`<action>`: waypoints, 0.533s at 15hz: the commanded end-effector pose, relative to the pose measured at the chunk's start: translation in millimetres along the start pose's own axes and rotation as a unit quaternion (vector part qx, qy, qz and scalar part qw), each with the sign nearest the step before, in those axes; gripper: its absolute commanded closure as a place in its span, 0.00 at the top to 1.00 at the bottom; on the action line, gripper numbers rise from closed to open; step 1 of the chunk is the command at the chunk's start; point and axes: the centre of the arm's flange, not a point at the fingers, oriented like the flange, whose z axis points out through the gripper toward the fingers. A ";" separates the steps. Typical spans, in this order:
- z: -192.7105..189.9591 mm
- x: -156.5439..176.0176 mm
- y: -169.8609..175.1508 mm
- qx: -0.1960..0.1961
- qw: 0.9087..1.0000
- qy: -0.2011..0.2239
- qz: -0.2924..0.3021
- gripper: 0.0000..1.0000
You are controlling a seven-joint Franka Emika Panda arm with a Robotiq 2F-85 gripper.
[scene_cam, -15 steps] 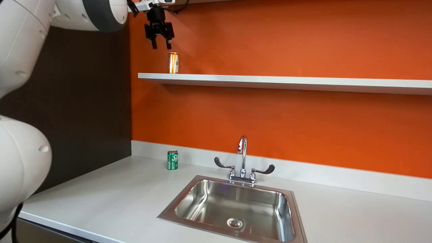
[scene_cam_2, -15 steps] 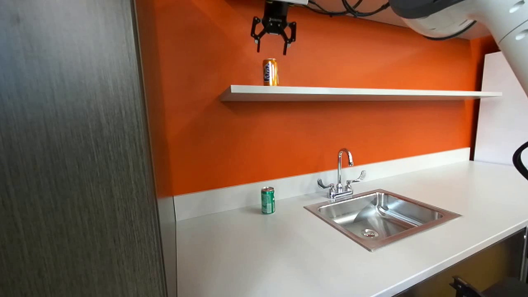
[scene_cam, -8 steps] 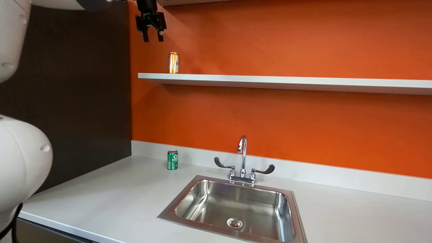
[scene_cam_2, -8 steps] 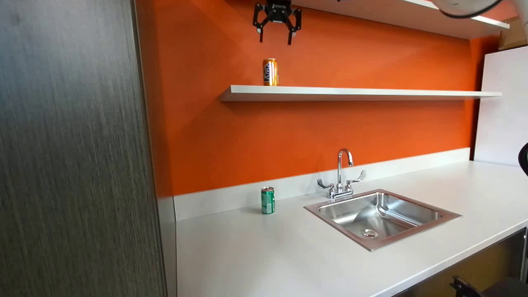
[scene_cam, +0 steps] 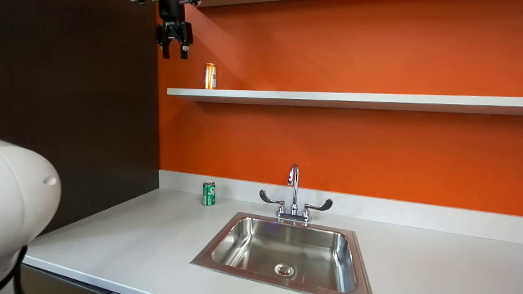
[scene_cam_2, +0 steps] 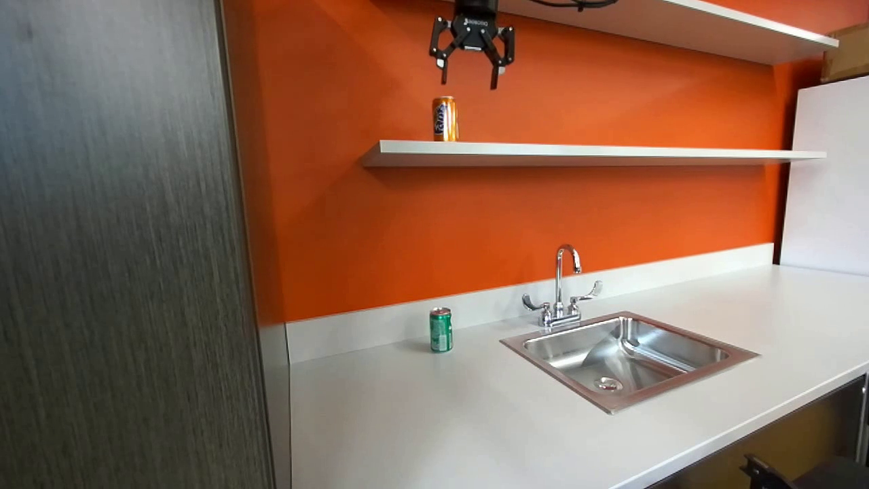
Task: Put the orange can on the bottom shelf
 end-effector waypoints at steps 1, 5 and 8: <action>55.8 -50.0 39.9 0.013 0.999 -0.028 0.011 1.00; 101.6 -59.8 60.9 -0.001 0.998 -0.060 0.017 1.00; 139.1 -72.8 82.1 -0.008 0.997 -0.078 0.013 1.00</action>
